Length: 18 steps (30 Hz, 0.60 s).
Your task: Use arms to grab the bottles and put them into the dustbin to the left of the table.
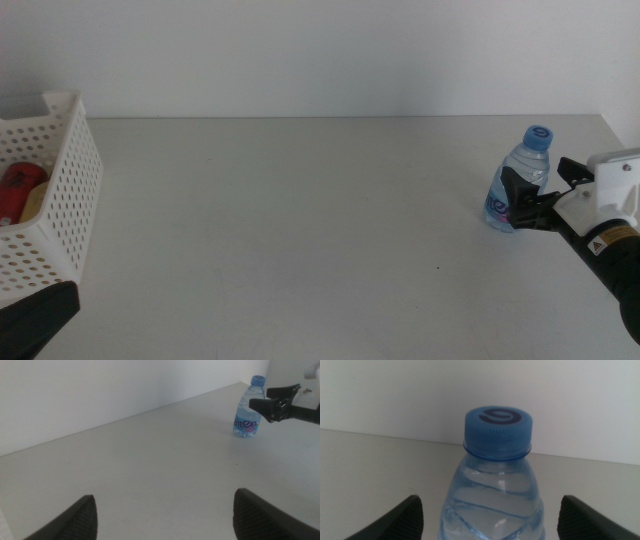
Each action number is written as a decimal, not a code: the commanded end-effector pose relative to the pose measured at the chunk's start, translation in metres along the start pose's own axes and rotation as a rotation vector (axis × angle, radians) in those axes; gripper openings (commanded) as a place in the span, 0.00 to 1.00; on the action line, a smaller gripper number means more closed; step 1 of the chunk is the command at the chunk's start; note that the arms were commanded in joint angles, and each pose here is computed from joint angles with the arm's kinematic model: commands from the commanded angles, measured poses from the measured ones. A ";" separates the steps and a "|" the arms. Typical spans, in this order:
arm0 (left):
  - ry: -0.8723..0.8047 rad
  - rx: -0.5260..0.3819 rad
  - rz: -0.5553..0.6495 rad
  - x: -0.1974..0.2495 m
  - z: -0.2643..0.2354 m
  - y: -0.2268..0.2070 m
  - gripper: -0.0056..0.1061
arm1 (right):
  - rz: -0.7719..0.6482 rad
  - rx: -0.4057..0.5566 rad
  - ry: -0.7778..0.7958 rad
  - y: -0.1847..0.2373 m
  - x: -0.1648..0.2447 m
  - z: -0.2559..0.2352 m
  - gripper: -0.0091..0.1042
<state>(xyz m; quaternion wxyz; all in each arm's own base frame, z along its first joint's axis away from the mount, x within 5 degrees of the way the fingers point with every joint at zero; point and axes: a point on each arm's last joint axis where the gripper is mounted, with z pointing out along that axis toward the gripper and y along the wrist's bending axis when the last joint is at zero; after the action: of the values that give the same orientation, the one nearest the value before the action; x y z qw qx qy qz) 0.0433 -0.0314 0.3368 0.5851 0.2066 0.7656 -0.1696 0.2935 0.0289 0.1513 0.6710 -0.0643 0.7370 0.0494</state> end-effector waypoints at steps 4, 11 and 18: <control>-0.082 0.004 -0.024 -0.013 0.000 0.000 0.88 | -0.017 0.003 -0.226 -0.004 -0.018 0.032 0.73; -0.082 0.004 -0.024 -0.013 0.000 0.000 0.88 | -0.015 0.000 -0.211 -0.004 -0.005 0.049 0.62; -0.082 0.004 -0.024 -0.013 0.000 0.000 0.88 | 0.076 -0.219 -0.287 0.048 -0.034 0.043 0.07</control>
<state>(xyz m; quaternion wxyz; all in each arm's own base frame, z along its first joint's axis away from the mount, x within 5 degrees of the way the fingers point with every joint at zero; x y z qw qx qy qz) 0.0433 -0.0314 0.3368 0.5851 0.2066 0.7656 -0.1696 0.3342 0.0589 0.1249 0.6504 -0.0687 0.7503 0.0966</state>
